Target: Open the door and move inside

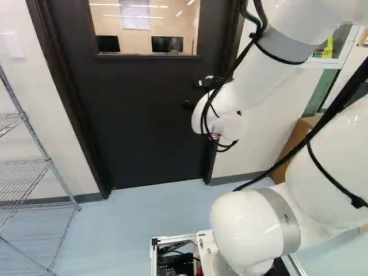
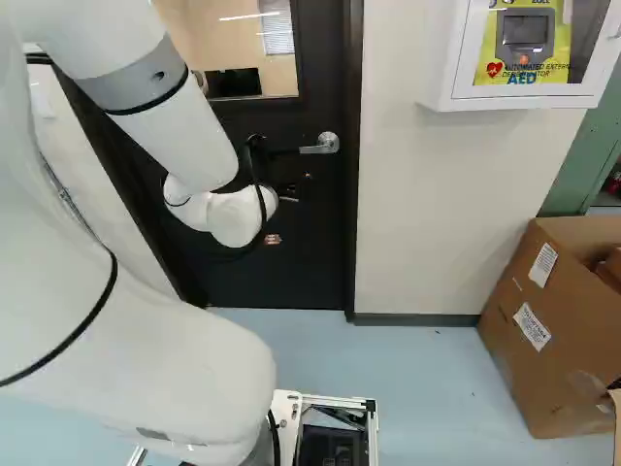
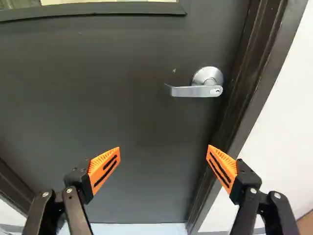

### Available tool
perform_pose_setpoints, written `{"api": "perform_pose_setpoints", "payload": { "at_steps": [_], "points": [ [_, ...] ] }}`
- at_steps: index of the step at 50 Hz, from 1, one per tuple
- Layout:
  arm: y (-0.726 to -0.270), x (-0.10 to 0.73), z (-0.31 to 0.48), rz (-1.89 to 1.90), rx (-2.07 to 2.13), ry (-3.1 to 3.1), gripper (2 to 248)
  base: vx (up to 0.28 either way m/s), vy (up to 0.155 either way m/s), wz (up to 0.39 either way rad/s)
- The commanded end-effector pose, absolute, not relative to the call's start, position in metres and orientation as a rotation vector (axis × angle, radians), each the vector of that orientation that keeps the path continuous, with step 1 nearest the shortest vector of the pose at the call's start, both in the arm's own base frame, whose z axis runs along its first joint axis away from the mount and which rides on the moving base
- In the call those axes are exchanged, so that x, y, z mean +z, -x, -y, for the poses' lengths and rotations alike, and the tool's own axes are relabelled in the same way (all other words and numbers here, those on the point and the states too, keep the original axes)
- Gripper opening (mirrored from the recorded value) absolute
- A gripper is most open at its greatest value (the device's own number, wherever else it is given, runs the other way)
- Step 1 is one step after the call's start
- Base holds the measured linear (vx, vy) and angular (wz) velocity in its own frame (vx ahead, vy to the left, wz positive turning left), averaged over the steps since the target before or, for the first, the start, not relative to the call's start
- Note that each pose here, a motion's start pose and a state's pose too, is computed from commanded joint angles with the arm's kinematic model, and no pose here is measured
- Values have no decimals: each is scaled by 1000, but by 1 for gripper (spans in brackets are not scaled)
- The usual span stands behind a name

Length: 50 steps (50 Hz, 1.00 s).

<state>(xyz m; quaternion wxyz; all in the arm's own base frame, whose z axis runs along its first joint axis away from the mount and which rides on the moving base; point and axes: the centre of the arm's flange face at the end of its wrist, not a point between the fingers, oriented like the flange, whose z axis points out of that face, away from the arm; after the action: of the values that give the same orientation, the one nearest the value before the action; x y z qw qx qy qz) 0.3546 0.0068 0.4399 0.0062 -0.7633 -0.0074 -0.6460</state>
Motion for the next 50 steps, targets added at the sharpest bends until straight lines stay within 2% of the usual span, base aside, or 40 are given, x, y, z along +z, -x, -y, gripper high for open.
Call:
{"api": "perform_pose_setpoints", "payload": {
  "at_steps": [50],
  "points": [
    [-431,495,-15,39,-2139,2269,247,0,0,0]
  ]
}}
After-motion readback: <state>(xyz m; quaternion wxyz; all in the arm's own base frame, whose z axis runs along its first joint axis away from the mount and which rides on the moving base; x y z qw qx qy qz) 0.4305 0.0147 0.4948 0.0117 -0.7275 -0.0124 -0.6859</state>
